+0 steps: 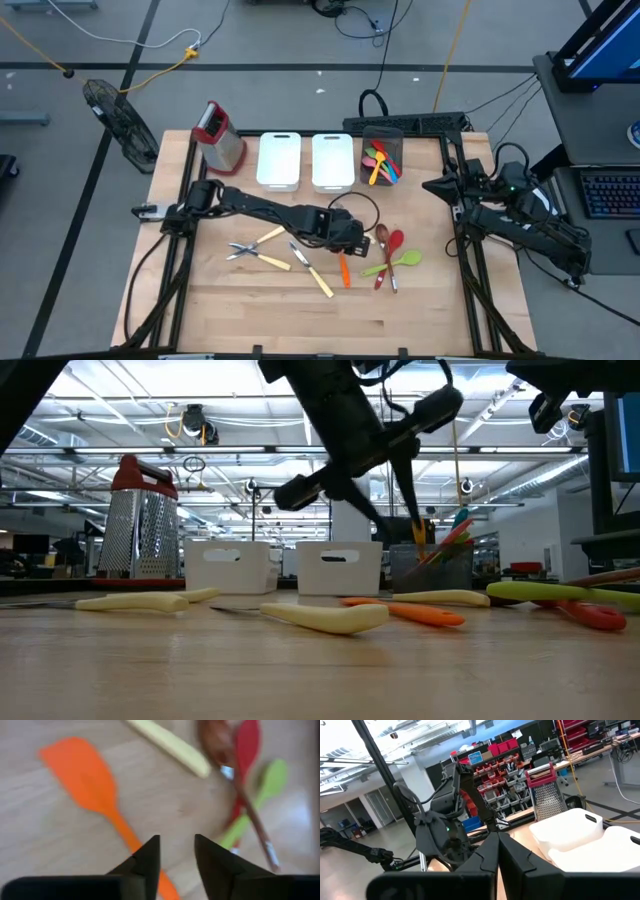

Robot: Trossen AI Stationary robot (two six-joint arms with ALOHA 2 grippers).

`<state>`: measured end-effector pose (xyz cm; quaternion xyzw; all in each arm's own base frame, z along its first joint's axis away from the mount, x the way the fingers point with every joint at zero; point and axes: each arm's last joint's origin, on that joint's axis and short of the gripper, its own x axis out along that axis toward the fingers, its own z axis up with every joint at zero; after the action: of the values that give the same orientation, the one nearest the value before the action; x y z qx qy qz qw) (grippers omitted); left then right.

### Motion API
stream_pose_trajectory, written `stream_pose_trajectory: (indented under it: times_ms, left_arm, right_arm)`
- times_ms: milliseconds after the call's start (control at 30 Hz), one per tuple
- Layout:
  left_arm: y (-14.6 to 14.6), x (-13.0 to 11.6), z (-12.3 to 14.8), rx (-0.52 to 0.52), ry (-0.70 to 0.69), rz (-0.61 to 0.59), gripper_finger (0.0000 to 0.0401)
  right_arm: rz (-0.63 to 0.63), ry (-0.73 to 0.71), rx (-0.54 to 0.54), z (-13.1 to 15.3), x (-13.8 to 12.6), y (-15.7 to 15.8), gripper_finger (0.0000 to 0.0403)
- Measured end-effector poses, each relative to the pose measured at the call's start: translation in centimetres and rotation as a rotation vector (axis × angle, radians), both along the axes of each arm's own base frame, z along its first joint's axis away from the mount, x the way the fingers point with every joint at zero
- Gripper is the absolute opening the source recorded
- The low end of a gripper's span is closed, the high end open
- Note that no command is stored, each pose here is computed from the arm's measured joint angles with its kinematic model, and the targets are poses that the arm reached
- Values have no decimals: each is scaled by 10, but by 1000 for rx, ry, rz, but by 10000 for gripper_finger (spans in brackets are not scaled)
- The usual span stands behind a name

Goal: Pick & Place Kitchen Items
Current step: Put the orange spatula into the black bin

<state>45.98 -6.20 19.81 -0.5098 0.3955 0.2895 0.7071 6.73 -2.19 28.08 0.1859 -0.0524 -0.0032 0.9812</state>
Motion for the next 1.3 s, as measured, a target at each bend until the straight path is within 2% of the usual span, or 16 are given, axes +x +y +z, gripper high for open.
stream_pose_trajectory:
  times_ms: [167, 333, 500, 633, 800, 967, 1167, 1300]
  left_arm:
    - [-2, -5, -9, 6, 72, 86, 191]
    - [-4, 1, -27, 21, 82, 82, 232]
    - [1, 3, -49, 44, 141, 106, 240]
    - [3, 4, -58, -36, 187, 122, 241]
    - [1, 7, -76, -20, 205, 124, 239]
    - [-2, 3, -87, -36, 277, 103, 199]
    - [-3, -4, -89, 32, 341, 68, 107]
    - [-2, -5, -89, 37, 353, 73, 46]
  right_arm:
    - [-1, 0, -4, 0, 0, 0, 4]
    - [-2, 0, -11, 0, 0, 0, 4]
    - [-2, -4, -13, 1, 0, 0, 4]
    - [-3, -2, -11, 1, 1, -1, 4]
    - [-6, 0, -10, 0, 1, -1, 4]
    - [-7, 0, -10, 0, 1, -1, 4]
    - [-10, 0, -9, 0, 1, -1, 4]
    - [-11, 0, -9, 0, 1, -1, 4]
